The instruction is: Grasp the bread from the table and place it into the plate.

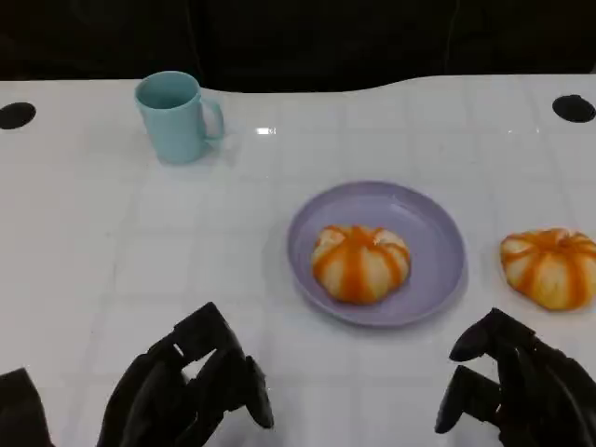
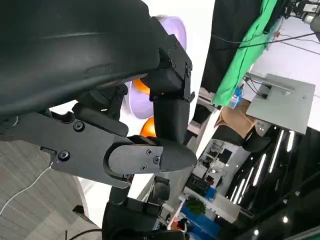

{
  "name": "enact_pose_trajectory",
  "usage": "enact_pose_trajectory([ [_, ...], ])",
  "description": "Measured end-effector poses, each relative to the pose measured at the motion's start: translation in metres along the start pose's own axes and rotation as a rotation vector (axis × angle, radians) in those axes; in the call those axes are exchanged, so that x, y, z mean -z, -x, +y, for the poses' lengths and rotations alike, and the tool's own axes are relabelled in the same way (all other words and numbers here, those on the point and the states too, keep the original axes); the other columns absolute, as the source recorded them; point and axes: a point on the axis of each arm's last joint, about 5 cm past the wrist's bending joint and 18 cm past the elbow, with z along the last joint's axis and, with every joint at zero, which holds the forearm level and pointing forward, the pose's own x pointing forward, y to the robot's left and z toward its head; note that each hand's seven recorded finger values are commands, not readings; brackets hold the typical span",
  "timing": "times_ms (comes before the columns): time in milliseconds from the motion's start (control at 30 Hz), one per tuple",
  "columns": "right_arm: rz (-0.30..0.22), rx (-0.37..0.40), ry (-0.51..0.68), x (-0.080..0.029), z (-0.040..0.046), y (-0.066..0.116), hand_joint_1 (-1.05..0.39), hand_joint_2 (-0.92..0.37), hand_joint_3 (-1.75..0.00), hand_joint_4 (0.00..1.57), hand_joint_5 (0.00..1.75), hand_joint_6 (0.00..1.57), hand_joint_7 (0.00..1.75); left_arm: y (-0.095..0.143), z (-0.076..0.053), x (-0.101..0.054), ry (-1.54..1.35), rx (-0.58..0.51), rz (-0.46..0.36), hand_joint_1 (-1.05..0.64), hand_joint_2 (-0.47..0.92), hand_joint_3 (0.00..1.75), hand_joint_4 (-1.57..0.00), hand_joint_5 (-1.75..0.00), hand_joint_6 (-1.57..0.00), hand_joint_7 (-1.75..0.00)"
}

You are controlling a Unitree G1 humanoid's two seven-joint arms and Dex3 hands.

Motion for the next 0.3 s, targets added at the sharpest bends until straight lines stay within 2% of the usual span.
enact_pose_trajectory([
  [300, -0.003, 0.001, 0.001, -0.0007, -0.0006, -0.0001, -0.53, -0.92, -0.45, 0.57, 1.75, 0.36, 1.65, -0.0006, -0.0002, 0.0015, 0.008, 0.001, 0.001, -0.61, 0.92, 0.33, -0.75, -1.75, -0.53, -1.75],
])
